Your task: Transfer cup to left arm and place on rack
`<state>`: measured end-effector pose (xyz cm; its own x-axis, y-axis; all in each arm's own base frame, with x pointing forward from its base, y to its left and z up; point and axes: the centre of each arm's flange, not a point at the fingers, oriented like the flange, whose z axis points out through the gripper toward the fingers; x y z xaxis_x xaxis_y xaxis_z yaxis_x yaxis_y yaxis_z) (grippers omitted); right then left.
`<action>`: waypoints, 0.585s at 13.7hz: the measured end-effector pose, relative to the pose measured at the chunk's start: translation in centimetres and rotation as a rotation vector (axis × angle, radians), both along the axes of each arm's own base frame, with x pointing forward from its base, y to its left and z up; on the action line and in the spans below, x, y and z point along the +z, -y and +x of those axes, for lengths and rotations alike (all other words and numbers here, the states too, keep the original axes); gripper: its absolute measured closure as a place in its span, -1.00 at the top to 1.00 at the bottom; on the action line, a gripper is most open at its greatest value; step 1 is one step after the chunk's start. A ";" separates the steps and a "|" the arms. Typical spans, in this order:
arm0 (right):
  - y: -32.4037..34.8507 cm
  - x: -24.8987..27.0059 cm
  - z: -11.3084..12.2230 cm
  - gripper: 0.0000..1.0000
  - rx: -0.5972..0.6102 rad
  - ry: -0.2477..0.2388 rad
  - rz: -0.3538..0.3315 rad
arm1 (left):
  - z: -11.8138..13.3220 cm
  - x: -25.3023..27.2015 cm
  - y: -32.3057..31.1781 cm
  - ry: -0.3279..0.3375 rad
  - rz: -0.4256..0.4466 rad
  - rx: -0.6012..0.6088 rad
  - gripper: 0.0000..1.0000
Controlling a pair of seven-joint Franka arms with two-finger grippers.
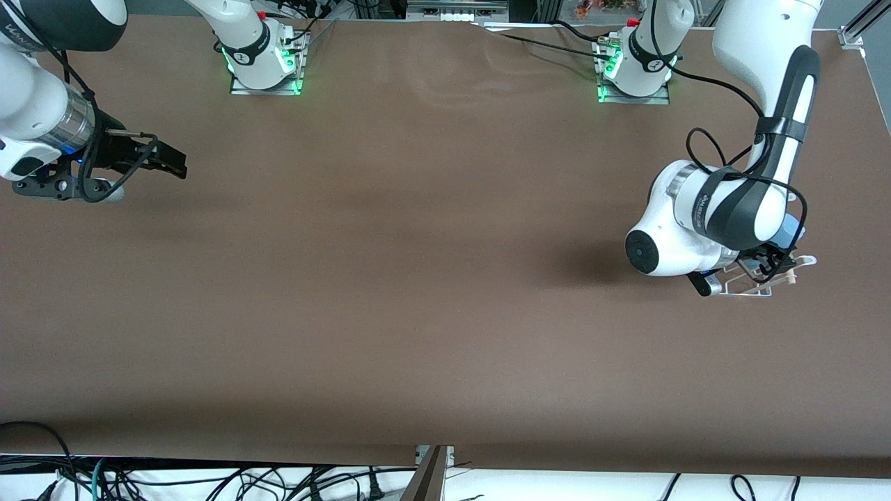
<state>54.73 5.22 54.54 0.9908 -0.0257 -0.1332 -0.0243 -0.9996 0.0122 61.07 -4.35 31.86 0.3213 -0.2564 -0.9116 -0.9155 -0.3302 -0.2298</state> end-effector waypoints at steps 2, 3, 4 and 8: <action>0.1 -0.1 0.0 0.97 0.004 0.000 0.001 | -0.2 -0.4 -0.6 -0.011 0.006 0.008 0.52; 0.0 0.0 0.1 0.97 0.005 0.005 0.001 | -0.5 -0.9 -1.1 -0.022 0.008 0.014 0.52; 0.0 0.0 0.2 0.97 0.005 0.011 0.002 | -0.8 -1.4 -1.6 -0.034 0.007 0.016 0.52; 0.0 0.3 0.7 0.97 0.003 0.030 0.004 | -1.1 -3.1 -3.1 -0.039 0.002 -0.028 0.52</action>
<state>55.44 5.27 54.84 0.9944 -0.0220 -0.1032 -0.0213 -0.9997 0.0077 59.99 -1.20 28.74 0.2782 -0.2633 -0.9237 -0.9327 -0.3039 -0.1943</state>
